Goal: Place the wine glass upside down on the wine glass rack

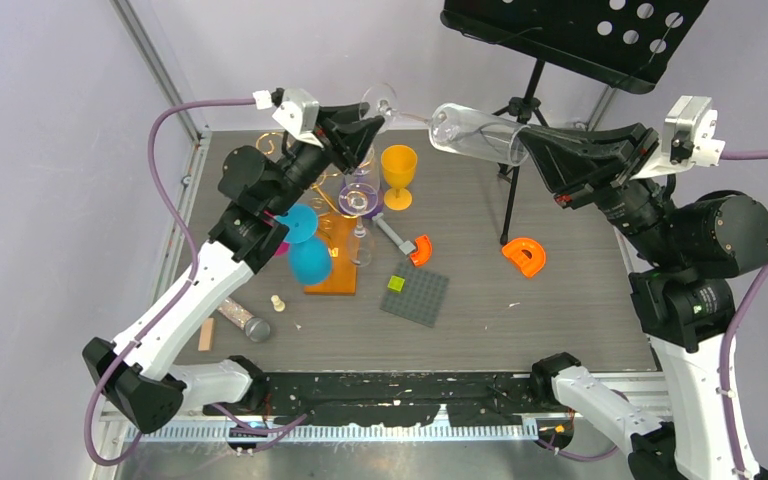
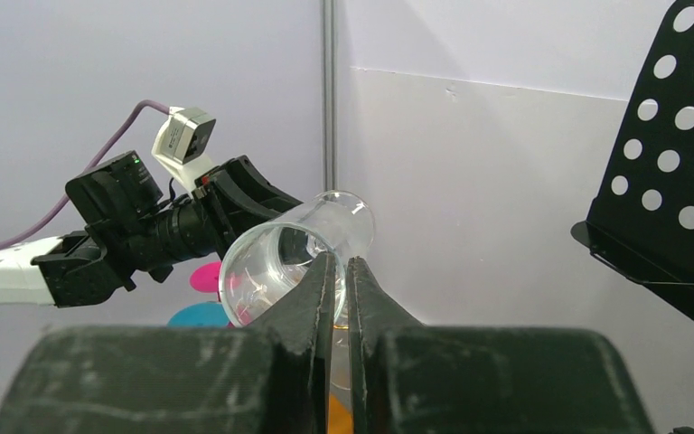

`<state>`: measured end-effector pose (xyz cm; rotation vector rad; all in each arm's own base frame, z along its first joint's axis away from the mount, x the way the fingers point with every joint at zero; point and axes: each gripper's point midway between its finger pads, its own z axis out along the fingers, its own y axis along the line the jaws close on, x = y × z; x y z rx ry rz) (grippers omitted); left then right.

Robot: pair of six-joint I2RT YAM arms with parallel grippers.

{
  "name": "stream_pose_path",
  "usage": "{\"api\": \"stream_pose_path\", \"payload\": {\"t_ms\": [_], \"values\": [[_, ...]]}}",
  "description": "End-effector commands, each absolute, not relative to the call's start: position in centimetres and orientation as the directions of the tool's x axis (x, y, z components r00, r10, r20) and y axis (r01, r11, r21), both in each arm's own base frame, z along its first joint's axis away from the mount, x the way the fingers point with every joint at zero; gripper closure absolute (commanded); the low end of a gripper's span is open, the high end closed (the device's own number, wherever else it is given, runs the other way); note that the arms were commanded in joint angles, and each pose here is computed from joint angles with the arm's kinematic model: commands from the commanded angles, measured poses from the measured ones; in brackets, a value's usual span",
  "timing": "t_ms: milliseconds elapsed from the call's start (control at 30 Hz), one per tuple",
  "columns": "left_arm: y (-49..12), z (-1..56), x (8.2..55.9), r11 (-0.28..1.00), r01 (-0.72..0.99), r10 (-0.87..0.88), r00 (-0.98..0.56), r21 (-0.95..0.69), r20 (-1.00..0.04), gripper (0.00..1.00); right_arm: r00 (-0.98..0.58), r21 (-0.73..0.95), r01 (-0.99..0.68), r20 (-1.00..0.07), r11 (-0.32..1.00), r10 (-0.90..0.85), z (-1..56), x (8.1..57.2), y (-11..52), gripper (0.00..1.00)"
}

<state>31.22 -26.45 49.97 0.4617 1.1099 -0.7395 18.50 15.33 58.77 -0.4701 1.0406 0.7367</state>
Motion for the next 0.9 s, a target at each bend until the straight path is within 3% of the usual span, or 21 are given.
{"api": "stream_pose_path", "payload": {"t_ms": [0,100,167,600,867], "values": [[-26.1,53.7,30.1,0.666,0.746,-0.363,0.334,0.009,-0.870,0.73,0.387,-0.068,-0.773,-0.839,0.631,0.382,61.5,16.0,15.4,0.95],[-26.0,53.8,29.7,0.661,0.750,-0.371,0.343,0.014,-0.863,0.94,0.377,-0.075,-0.784,-0.846,0.617,0.377,61.1,16.0,15.7,0.95],[-25.8,54.1,29.5,0.662,0.749,-0.377,0.355,0.019,-0.855,1.00,0.373,-0.081,-0.789,-0.851,0.609,0.370,60.7,16.0,15.9,0.95],[-25.7,55.0,27.5,0.628,0.772,-0.374,0.407,0.095,-0.834,1.00,0.467,-0.215,-0.781,-0.824,0.586,0.320,59.0,14.7,16.3,0.94],[-23.3,55.4,28.3,0.712,0.702,-0.375,0.407,0.022,-0.833,1.00,0.472,-0.246,-0.758,-0.846,0.604,0.248,57.2,15.3,16.2,0.73]]}}
